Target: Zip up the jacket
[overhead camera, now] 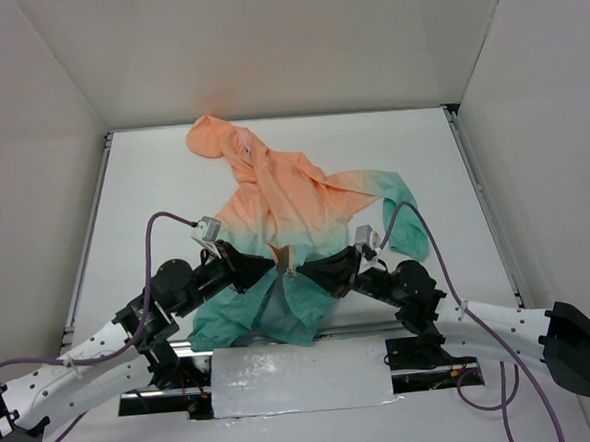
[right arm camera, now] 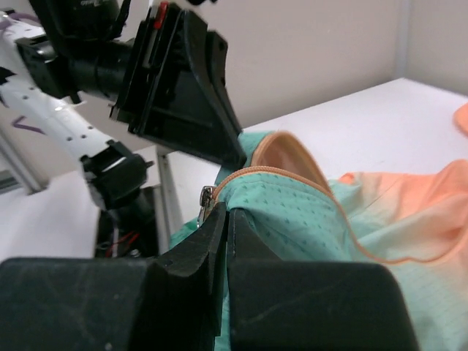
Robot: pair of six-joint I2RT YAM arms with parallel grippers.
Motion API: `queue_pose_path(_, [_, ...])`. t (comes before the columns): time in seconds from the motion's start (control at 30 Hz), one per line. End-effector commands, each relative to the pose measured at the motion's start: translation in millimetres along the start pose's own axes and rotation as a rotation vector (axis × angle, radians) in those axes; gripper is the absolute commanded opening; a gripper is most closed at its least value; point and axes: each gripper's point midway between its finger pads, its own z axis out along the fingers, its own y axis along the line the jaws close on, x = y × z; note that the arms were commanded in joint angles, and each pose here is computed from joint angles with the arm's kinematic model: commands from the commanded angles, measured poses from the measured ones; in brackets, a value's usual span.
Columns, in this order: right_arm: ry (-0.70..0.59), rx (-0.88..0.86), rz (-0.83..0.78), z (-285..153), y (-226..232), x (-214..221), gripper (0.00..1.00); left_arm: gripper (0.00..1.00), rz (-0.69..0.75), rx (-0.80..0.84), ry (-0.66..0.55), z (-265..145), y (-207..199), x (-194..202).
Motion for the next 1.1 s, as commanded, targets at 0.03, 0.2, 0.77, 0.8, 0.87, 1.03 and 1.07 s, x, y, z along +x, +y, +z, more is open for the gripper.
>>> queue_pose_path(0.03, [-0.087, -0.071, 0.142, -11, 20, -13, 0.0, 0.0, 0.057, 0.167, -0.095, -5, -42, -32])
queue_pose_path(0.2, [-0.099, -0.04, 0.29, -14, 20, -17, 0.0, 0.0, 0.07, 0.272, -0.136, -12, -57, -36])
queue_pose_path(0.77, [-0.176, -0.062, 0.355, -18, 21, -20, 0.0, 0.0, -0.049, 0.349, -0.095, -15, -64, -20])
queue_pose_path(0.8, [-0.202, -0.074, 0.351, -18, 23, -26, 0.0, 0.0, -0.058, 0.34, -0.084, -14, -62, -18])
queue_pose_path(0.87, [-0.205, -0.085, 0.345, -16, 24, -28, 0.0, 0.0, -0.092, 0.325, -0.067, -12, -60, -15])
queue_pose_path(1.03, [-0.203, -0.079, 0.334, -12, 22, -28, 0.0, 0.0, -0.141, 0.309, -0.038, -12, -57, -9])
queue_pose_path(1.07, [-0.206, -0.079, 0.332, -11, 22, -29, 0.0, 0.0, -0.146, 0.307, -0.037, -12, -56, -9])
